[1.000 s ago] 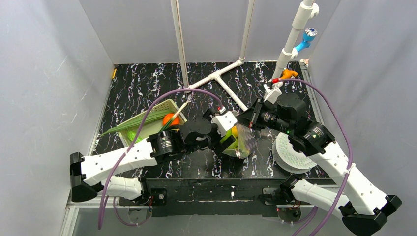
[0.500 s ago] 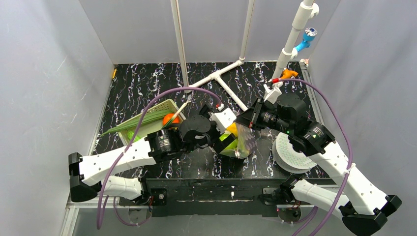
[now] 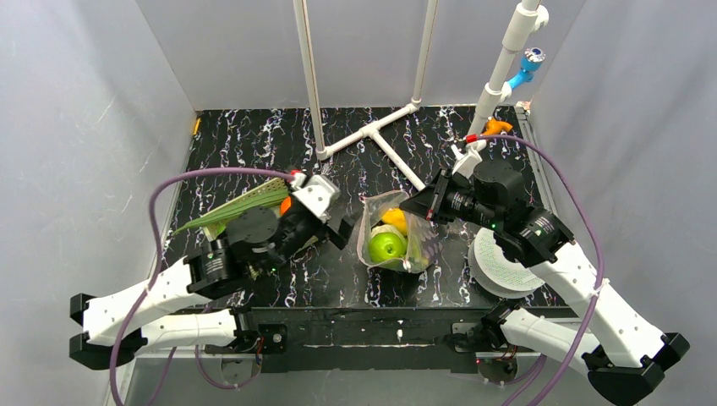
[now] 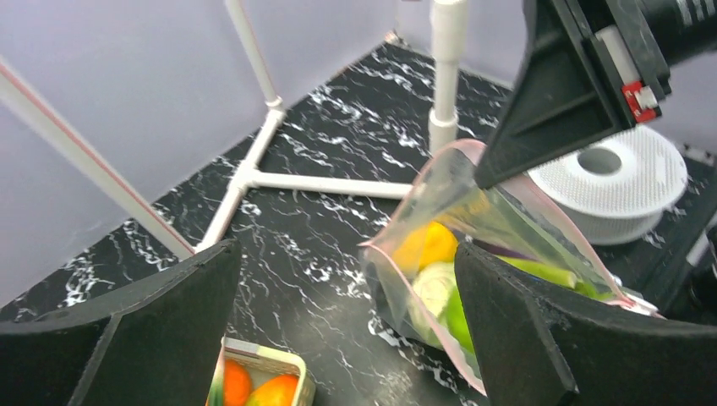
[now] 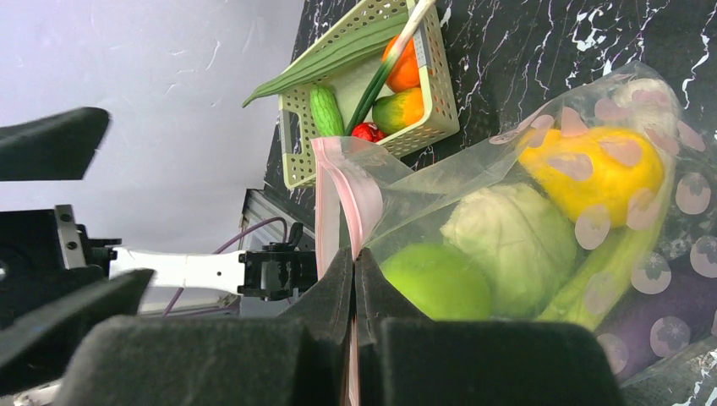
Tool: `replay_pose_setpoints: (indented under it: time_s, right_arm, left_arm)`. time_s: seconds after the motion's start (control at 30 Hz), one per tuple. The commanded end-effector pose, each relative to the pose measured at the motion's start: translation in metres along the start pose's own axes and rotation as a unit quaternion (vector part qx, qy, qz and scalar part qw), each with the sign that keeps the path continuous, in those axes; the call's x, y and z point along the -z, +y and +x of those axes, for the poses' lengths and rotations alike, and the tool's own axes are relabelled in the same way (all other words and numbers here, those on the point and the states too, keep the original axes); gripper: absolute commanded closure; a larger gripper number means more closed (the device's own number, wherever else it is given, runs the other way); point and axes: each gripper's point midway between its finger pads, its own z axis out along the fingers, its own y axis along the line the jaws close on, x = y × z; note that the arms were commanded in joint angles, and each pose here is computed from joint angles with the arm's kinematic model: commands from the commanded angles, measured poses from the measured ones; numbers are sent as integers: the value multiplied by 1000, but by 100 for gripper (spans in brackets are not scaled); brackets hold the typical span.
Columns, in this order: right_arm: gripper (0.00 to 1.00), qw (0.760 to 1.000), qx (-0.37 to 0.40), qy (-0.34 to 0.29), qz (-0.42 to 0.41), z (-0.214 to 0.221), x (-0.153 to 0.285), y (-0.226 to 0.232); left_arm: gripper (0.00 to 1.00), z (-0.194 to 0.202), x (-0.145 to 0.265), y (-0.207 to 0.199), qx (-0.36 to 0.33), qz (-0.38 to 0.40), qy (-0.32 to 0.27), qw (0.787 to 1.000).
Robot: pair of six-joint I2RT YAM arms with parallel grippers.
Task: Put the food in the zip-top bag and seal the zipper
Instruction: Place the fake fruit in the zipper food storage bag.
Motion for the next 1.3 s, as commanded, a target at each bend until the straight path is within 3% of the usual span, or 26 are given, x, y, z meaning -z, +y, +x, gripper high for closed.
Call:
replay_pose_setpoints:
  time_s: [0.0, 0.57, 0.9, 0.97, 1.07, 1.17, 1.27]
  right_arm:
    - [99, 999, 6, -27, -35, -18, 4, 21]
    - [99, 999, 1, -20, -34, -14, 2, 19]
    - [99, 999, 0, -17, -34, -11, 2, 17]
    - [99, 999, 0, -18, -34, -11, 3, 17]
    - [99, 999, 0, -20, -32, -11, 3, 16]
    - [99, 999, 0, -18, -32, -11, 3, 16]
    - [99, 999, 1, -17, -31, -11, 3, 16]
  left_arm:
    - [4, -12, 12, 36, 5, -87, -40, 995]
    - [2, 29, 25, 77, -30, -222, 18, 974]
    - [2, 70, 26, 86, -21, -251, 67, 965]
    - [2, 85, 30, 97, -5, -270, 89, 959]
    - [2, 111, 39, 117, 78, -289, 126, 946]
    - [2, 137, 52, 137, 125, -326, 167, 922]
    - [2, 162, 66, 154, 130, -372, 222, 892]
